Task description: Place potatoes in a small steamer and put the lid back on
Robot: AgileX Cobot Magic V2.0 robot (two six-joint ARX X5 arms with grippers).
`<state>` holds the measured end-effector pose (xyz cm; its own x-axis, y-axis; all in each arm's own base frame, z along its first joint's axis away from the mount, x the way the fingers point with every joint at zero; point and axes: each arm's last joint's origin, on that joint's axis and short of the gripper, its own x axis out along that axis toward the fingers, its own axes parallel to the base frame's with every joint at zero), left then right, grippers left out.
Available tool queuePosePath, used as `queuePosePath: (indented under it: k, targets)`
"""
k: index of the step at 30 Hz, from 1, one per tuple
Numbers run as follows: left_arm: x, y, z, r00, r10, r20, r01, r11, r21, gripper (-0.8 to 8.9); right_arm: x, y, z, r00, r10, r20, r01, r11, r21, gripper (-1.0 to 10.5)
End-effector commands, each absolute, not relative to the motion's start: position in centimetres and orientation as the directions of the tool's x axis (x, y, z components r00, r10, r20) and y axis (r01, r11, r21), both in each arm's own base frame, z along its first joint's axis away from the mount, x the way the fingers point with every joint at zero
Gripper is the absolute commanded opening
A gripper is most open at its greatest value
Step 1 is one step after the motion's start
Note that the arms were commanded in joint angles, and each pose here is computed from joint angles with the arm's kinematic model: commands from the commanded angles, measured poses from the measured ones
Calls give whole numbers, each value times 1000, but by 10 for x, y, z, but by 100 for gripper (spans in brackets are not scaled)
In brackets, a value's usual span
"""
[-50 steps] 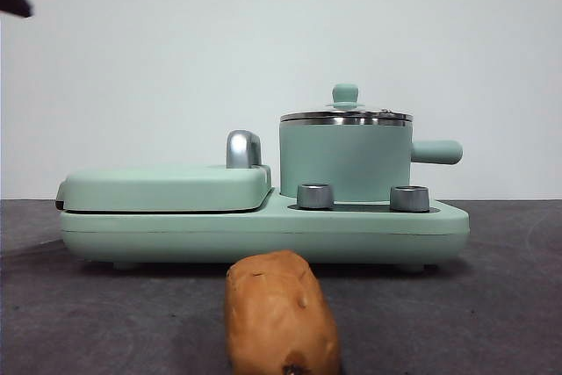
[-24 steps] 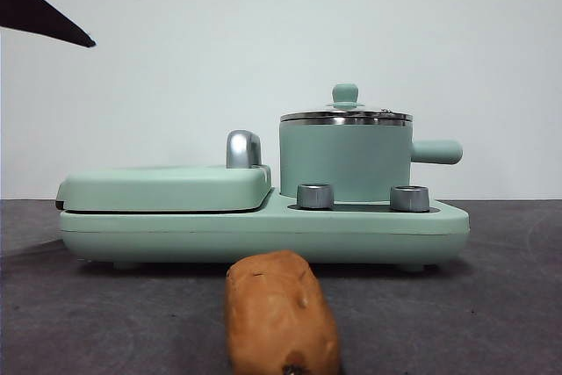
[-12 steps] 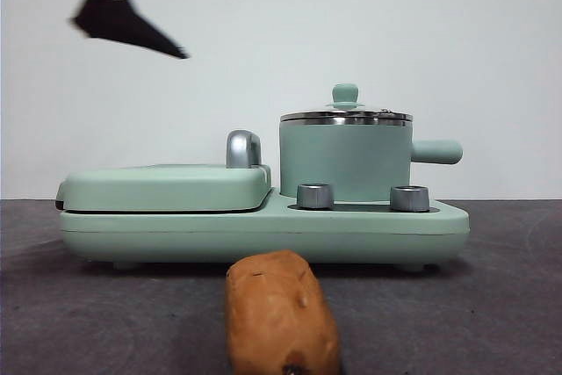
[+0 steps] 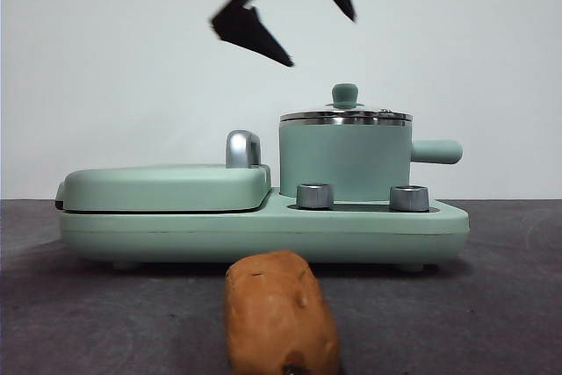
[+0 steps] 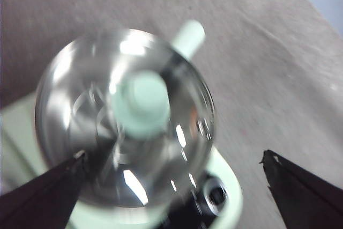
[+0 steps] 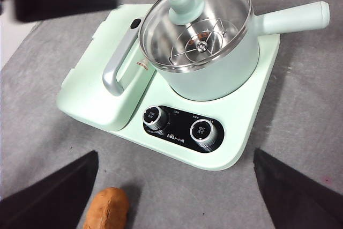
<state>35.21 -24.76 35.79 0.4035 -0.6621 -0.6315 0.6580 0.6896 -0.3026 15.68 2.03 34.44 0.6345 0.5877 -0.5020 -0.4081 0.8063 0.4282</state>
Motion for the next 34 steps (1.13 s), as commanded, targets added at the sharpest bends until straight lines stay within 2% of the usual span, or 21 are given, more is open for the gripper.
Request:
queuePosePath:
  k: [1,6,9,11,17,20,28,34]
  targets:
    - [366,-273,362,450,-643,-620,676,699,-234,529,158,21,349,638,593,-490,-424,803,419,465]
    - [385,-303,343,556,-553,-621,635,764,-112,526,158,21,349,630,607,-484,-435,792,427,465]
    - [389,-310,329,543,-545,-638,638,762,-108,511,158,21,349,630,607,-484,-436,793,426,465]
    - [388,-311,325,538,-529,-656,633,768,-100,467,158,21,349,632,607,-483,-436,793,425,465]
    - [383,-316,323,537,-501,-679,632,772,-70,461,158,21,349,632,606,-483,-436,793,425,465]
    - [381,-318,323,559,-473,-681,626,780,-28,421,158,21,349,632,606,-483,-436,793,425,465]
    - [379,-317,319,541,-460,-705,626,779,-28,391,158,21,349,632,606,-483,-436,793,425,465]
    - [376,-321,319,532,-464,-708,639,769,-23,241,158,21,349,632,606,-483,-436,793,425,465]
